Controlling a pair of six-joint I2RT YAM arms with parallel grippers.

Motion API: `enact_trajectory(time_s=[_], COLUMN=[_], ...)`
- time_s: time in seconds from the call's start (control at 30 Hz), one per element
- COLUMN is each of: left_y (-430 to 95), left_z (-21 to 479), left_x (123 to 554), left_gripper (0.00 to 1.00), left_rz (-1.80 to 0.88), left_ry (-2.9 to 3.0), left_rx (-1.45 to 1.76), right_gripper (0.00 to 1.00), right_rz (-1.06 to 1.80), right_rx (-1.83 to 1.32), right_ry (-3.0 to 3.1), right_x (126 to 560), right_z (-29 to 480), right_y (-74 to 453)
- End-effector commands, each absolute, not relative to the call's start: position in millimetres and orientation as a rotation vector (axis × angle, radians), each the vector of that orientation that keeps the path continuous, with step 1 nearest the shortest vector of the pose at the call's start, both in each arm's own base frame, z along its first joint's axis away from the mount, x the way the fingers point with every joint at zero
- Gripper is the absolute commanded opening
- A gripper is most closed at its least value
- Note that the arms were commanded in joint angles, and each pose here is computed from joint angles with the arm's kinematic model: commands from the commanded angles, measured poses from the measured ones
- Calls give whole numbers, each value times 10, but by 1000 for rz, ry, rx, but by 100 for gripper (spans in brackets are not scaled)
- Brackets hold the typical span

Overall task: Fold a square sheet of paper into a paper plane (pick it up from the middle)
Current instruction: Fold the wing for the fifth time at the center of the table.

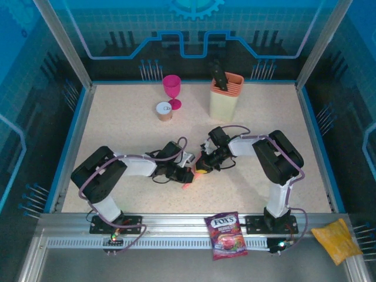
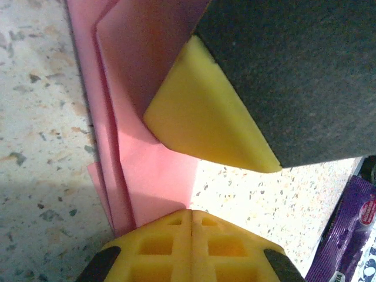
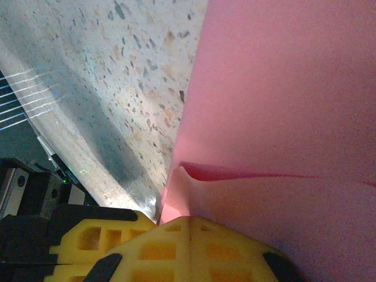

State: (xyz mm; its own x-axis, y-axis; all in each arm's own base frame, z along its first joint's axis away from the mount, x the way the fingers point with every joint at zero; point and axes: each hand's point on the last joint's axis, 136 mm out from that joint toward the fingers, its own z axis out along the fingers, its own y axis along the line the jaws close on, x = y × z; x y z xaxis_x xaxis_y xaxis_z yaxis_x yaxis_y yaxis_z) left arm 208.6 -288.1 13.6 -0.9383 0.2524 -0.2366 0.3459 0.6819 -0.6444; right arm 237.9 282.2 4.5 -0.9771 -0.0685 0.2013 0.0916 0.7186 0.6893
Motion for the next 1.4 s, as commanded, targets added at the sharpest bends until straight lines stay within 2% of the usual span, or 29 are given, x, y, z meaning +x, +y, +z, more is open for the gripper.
enact_trajectory(time_s=[0.0,0.67,0.97,1.1,1.37], left_y=[-2616,-2242,-1973,-1945,-2248], left_z=[-125,-306,-415,-227,455], left_x=[1755,1237,946,1002,1442], left_gripper=[0,0,0,0,0], left_rz=[-990,-885,-781,-787,-915], left_ry=[2940,3028,3084,3018,2789], left_rx=[415,290,78,71,214], right_gripper=[0,0,0,0,0], right_rz=[-554,-520,-518,-518,-523], right_rx=[-213,-222,-226,-225,-222], right_ry=[-2709,-2701,-2704,-2702,-2703], right_x=[1883,1849,1856,1849,1857], right_z=[-726,-755,-746,-740,-755], right_y=[2186,2143,2141,2139,2138])
